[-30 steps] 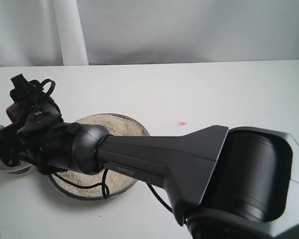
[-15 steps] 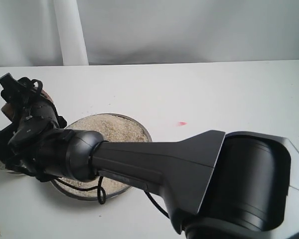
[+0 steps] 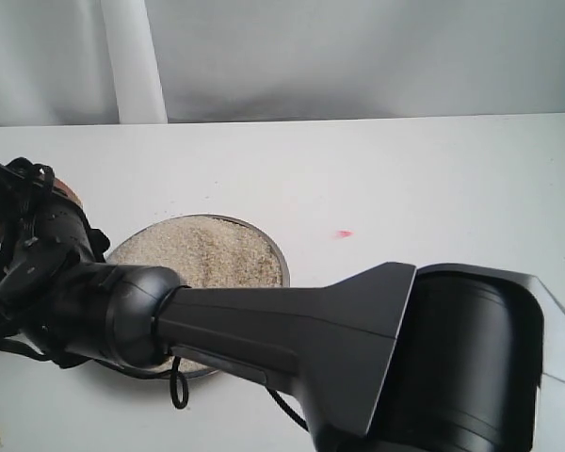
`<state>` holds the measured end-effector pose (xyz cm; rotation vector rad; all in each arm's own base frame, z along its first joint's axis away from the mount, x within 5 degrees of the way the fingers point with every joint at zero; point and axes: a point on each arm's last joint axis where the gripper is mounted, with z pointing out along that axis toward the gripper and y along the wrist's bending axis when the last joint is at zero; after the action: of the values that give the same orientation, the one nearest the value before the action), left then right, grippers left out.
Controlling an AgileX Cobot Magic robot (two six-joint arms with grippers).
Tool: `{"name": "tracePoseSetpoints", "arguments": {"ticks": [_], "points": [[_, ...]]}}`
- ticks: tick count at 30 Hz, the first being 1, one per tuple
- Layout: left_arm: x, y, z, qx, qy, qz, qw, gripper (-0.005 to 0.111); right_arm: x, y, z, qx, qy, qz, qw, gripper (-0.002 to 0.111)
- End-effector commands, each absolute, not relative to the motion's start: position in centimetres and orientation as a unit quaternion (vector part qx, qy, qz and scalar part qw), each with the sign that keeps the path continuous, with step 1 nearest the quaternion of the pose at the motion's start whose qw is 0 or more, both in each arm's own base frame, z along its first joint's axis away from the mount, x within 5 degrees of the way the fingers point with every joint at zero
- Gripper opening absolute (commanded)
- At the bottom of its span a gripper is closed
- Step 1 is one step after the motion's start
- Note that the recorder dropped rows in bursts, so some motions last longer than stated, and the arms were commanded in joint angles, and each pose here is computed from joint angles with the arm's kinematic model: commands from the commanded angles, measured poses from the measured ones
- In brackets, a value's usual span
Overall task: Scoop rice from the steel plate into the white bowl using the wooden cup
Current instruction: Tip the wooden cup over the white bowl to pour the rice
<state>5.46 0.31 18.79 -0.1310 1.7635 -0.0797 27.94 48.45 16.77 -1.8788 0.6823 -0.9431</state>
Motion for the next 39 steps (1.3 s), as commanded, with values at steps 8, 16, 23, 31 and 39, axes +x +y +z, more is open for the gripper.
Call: {"name": "tracePoseSetpoints", "arguments": {"ticks": [8, 16, 23, 31, 39], "points": [[5.5, 0.3, 18.8, -0.058, 0.769, -0.038, 0.635, 0.000, 27.8, 48.6, 16.8, -0.760, 0.225, -0.437, 0.425, 0.000], [5.5, 0.3, 18.8, -0.058, 0.769, -0.038, 0.635, 0.000, 27.8, 48.7, 17.0, -0.761, 0.204, -0.447, 0.424, 0.000], [5.5, 0.3, 18.8, -0.058, 0.769, -0.038, 0.635, 0.000, 27.7, 49.0, 17.2, -0.759, 0.173, -0.459, 0.428, 0.000], [5.5, 0.3, 18.8, -0.058, 0.769, -0.038, 0.635, 0.000, 27.9, 48.9, 17.2, -0.759, 0.174, -0.459, 0.428, 0.000], [5.5, 0.3, 18.8, -0.058, 0.769, -0.038, 0.635, 0.000, 28.5, 49.0, 19.1, -0.738, 0.194, -0.466, 0.448, 0.000]]}}
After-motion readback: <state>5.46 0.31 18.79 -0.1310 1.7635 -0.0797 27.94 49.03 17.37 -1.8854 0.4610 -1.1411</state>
